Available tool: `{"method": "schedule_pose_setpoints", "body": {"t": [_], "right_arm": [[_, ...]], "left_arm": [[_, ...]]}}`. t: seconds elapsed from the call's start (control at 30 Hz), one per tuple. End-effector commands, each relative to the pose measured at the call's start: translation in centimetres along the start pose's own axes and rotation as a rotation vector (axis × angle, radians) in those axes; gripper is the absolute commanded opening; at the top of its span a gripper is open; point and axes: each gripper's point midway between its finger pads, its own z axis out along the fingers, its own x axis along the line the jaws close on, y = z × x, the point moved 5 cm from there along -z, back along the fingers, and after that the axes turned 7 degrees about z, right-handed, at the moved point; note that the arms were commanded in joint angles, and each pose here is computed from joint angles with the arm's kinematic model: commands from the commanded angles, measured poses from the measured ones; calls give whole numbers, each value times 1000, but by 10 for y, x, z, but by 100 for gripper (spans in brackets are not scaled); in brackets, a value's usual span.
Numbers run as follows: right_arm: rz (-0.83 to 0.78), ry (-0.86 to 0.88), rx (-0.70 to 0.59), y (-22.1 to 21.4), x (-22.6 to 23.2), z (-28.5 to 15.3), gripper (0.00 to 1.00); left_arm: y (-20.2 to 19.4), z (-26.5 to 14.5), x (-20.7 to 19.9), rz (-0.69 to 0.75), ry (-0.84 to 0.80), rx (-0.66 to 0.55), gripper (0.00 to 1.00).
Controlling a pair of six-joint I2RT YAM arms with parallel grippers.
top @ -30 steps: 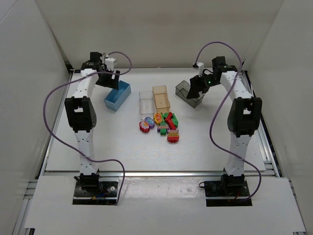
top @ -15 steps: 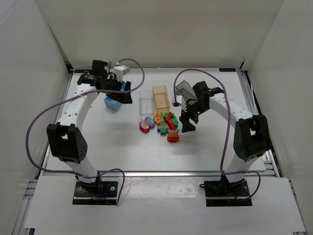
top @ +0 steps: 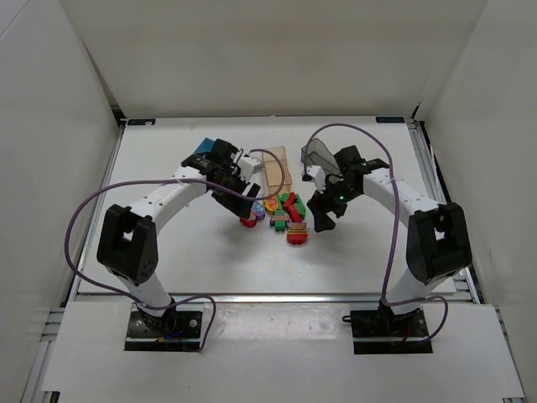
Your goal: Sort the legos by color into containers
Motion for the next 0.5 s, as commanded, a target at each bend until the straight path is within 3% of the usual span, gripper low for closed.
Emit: {"method": "schedule_pose_setpoints", "body": {"t": [0.0, 0.17, 0.47], "right_arm": [[62, -77, -65, 5, -10, -17, 93], [135, -125, -105, -2, -33, -36, 93], [165, -151, -128, -6, -48, -49, 94]], "left_arm": [[4, 1, -8, 3, 120, -25, 85], [-1, 18, -10, -50, 153, 10, 85], [5, 52, -2, -18, 191, 61, 90]]}}
